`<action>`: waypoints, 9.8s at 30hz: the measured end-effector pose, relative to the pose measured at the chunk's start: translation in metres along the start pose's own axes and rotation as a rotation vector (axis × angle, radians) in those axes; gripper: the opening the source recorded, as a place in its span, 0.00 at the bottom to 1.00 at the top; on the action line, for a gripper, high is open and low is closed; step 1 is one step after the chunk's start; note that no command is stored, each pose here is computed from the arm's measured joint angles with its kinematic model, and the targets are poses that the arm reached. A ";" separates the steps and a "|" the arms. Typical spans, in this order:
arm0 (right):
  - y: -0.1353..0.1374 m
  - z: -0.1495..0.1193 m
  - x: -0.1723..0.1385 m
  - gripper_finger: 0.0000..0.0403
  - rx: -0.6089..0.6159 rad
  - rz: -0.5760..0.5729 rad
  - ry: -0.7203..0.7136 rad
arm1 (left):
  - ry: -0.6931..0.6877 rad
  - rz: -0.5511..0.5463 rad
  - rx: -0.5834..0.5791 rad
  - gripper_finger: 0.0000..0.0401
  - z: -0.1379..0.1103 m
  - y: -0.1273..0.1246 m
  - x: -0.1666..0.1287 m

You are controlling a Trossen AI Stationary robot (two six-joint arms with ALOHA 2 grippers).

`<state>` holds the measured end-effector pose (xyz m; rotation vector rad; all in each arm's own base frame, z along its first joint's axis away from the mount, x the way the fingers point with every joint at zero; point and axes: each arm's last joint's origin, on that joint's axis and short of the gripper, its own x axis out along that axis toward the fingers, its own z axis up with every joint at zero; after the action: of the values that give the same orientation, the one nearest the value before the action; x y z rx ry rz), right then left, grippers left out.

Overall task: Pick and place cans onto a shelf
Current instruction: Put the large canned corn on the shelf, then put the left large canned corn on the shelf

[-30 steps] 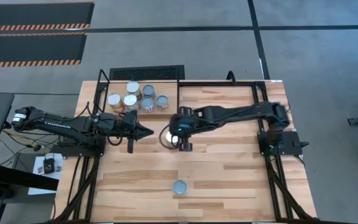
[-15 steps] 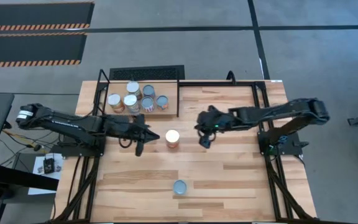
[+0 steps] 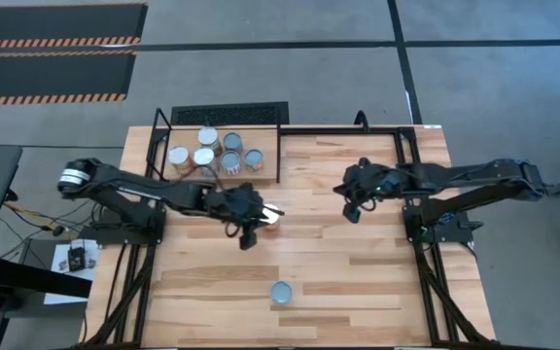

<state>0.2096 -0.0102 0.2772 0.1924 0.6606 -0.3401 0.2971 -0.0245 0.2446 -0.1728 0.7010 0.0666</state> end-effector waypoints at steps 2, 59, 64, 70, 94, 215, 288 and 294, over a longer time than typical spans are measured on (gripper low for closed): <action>-0.005 -0.003 -0.005 0.03 -0.004 -0.008 -0.005 | 0.018 0.021 0.018 0.20 0.006 -0.002 0.009; -0.019 -0.016 -0.021 0.03 -0.071 -0.028 -0.037 | 0.396 0.092 0.491 0.01 -0.003 0.013 0.031; -0.019 -0.016 -0.021 0.03 -0.072 -0.028 -0.036 | 0.369 0.130 0.311 0.00 0.009 0.019 0.028; -0.019 -0.016 -0.021 0.03 -0.087 -0.028 -0.036 | 0.354 0.217 0.085 0.00 0.041 0.038 0.009; -0.018 -0.015 -0.021 0.03 -0.098 -0.028 -0.038 | 0.387 0.878 -0.390 0.00 0.095 0.136 -0.189; 0.014 -0.055 -0.039 0.04 0.017 0.353 0.374 | -0.059 0.885 -1.625 0.81 -0.072 0.079 0.013; 0.046 -0.044 0.095 0.22 0.273 0.526 0.561 | 0.098 -0.106 -0.651 0.15 -0.040 -0.038 0.020; 0.046 -0.048 0.099 0.22 0.281 0.584 0.620 | 0.105 -0.106 -0.627 0.04 -0.041 -0.040 0.020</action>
<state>0.2727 0.0214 0.1810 0.7609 1.1248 0.2090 0.2909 -0.0709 0.2064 -0.8182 0.7573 0.1764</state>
